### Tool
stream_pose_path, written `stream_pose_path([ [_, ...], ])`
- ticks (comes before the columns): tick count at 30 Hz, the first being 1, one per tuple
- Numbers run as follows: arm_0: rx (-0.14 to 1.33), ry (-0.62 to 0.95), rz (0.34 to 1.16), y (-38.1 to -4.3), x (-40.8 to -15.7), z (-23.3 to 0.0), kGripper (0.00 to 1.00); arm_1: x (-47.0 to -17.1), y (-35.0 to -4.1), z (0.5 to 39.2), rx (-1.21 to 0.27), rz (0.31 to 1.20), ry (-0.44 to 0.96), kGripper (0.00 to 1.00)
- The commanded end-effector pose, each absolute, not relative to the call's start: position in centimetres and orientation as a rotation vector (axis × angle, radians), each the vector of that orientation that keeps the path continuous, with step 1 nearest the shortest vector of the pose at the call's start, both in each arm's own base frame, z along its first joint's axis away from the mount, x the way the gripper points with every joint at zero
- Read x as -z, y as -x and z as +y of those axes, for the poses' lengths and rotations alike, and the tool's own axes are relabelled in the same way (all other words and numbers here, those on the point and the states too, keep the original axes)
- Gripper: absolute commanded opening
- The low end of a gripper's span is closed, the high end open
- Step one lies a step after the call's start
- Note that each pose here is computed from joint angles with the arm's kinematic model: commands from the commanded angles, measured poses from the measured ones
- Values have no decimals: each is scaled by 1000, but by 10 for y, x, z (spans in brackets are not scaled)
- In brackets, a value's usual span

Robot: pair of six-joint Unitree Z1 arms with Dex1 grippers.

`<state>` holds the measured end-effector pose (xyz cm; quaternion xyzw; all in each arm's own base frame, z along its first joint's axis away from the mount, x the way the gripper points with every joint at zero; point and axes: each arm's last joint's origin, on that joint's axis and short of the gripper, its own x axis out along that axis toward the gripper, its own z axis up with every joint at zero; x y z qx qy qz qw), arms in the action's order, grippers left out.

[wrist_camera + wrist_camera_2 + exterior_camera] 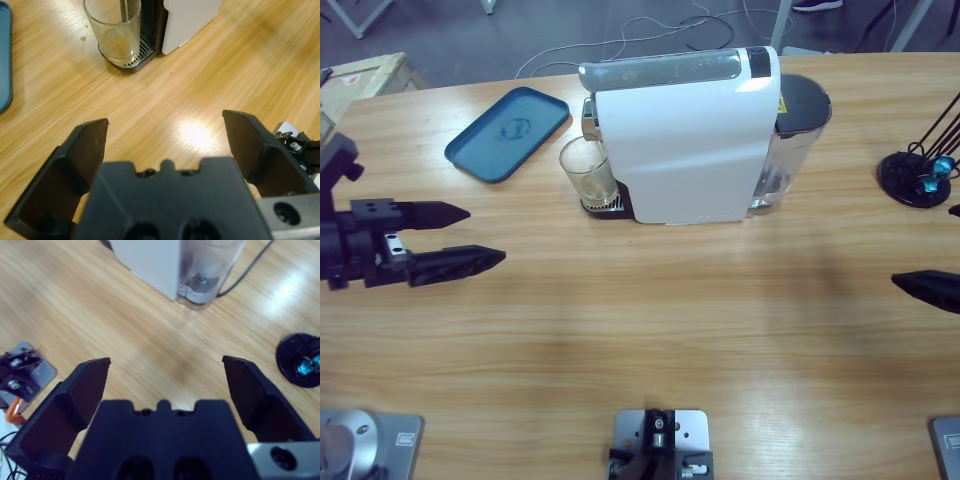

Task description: Pour coffee

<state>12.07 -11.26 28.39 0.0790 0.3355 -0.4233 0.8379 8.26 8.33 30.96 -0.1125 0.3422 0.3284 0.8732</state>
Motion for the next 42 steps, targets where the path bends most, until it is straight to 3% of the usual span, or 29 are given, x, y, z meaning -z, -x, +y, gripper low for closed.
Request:
stream_pose_path([
  [1, 903, -165, 723, -110, -275, -106, 982, -308, -82, 86, -729, 745, 266, 1000],
  [32, 937, -176, 742, -114, -273, -111, 982, -308, -81, 87, -751, 738, 256, 1000],
  [36, 938, -189, 695, -121, -284, -116, 985, -306, -81, 89, -764, 749, 252, 1000],
  [39, 999, -334, 568, -133, -289, -125, 987, -305, -84, 92, -768, 764, 253, 1000],
  [42, 951, -378, 506, -155, -296, -122, 987, -304, -86, 94, -776, 777, 253, 1000],
])
